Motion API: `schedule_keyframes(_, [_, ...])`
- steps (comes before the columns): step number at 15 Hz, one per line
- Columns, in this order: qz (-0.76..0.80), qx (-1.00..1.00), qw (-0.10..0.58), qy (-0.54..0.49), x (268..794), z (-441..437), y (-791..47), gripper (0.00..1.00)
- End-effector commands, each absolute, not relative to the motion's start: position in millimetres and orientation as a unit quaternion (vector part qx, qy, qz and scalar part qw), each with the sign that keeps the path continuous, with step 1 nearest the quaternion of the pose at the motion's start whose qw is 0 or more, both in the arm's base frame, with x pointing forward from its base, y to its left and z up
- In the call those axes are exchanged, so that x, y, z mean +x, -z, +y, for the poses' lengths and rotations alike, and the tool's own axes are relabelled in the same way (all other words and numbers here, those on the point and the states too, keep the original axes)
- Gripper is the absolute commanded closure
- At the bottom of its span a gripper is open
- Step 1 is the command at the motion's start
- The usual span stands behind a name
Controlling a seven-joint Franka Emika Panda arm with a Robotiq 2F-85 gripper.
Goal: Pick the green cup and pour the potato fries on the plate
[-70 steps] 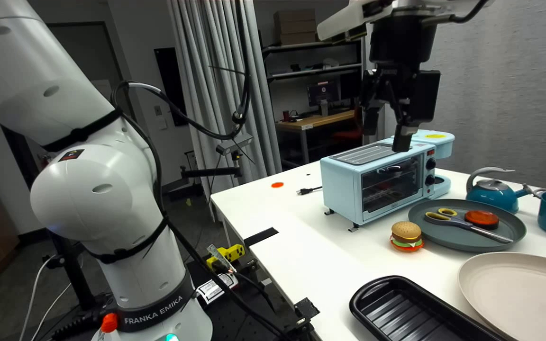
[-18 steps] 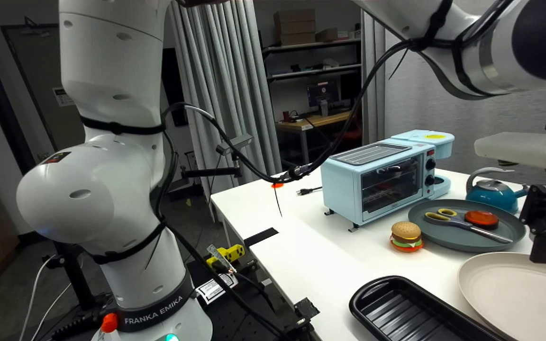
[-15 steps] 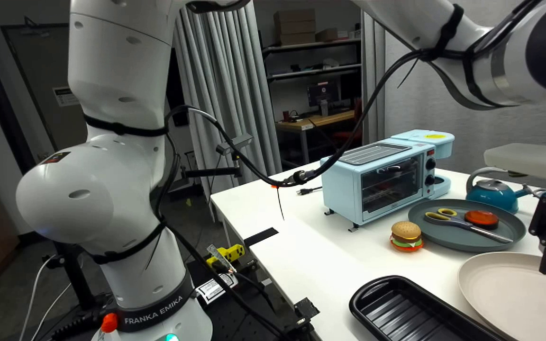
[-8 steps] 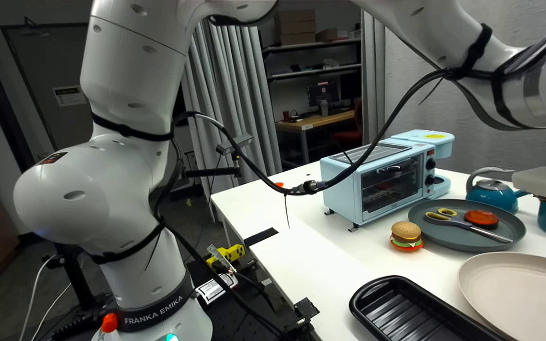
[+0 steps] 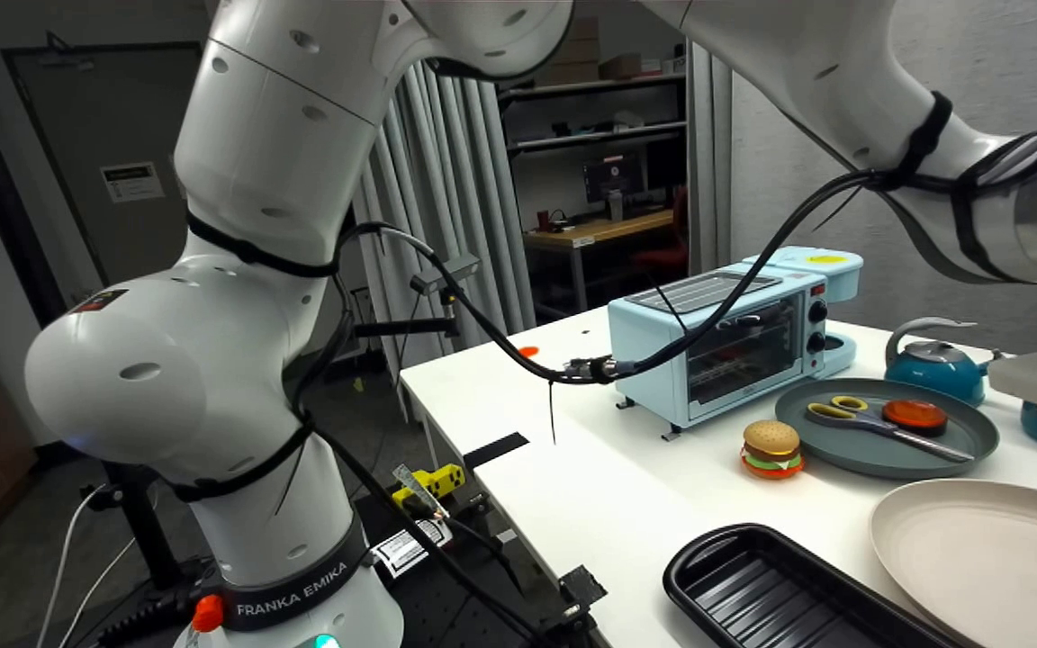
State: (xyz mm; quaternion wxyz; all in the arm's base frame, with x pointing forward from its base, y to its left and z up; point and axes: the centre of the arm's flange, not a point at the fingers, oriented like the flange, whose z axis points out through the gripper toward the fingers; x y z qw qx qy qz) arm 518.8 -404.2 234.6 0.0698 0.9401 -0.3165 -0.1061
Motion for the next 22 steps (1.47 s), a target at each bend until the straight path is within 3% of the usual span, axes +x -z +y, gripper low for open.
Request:
schedule_keyframes(1, [-0.317,0.939,0.068,0.113,538.0,-404.2,-221.1,0.0])
schedule_keyframes(11, [-0.305,0.941,0.064,0.133,545.1,-384.5,-190.9,0.02])
schedule_keyframes(12, [-0.304,0.941,0.063,0.135,545.6,-382.4,-189.2,0.07])
schedule_keyframes(14, [-0.301,0.942,0.062,0.136,547.1,-378.5,-186.6,0.33])
schedule_keyframes(22, [-0.303,0.942,0.062,0.132,548.3,-375.6,-190.3,0.95])
